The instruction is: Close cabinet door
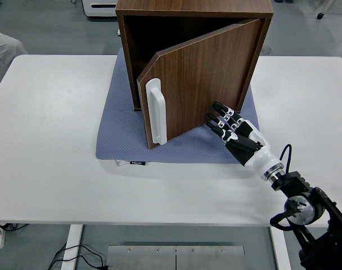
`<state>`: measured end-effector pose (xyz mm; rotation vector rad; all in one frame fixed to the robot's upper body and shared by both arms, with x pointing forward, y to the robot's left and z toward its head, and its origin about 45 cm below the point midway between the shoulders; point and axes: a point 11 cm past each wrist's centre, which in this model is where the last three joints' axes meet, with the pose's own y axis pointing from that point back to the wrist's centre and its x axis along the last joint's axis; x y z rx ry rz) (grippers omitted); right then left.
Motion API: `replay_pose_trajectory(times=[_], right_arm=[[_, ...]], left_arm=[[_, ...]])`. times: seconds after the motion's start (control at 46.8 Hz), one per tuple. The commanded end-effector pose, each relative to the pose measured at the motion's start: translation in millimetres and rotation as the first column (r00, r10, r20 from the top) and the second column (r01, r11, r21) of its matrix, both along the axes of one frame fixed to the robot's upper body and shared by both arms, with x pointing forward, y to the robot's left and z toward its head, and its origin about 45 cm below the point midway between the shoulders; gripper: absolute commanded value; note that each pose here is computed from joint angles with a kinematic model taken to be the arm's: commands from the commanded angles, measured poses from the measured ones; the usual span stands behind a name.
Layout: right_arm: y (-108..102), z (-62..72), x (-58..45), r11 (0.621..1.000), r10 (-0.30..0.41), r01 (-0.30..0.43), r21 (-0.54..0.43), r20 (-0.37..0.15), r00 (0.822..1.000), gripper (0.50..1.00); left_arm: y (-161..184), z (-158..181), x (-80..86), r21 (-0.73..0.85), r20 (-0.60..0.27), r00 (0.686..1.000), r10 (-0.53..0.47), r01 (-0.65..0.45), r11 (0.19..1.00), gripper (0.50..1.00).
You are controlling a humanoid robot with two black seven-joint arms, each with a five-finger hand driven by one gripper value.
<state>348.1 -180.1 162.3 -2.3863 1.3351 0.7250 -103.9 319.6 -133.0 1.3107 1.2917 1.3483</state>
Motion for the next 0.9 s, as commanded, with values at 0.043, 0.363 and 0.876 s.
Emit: replay_pose_trajectory(times=[0.043,0.363,0.876], right_arm=[[5,-3.5,3.4,1.0,0.021,-0.021,-0.018,-0.015,1.0,1.0],[25,5.9,7.5,0.995,0.094,-0.093,-0.039,0.008,0.996,1.0],[54,17.6,16.6,0.975,0.206,-0.202,-0.09,0.036,0.978,1.0]], left_arm=[[0,0,0.3,0.0,0.001,1.0,0.0,0.0,1.0,1.0],[0,0,0.3,0.0,0.001,1.0,0.0,0.0,1.0,1.0],[0,0,-0.6,0.0,-0.001,1.0,0.0,0.0,1.0,1.0]])
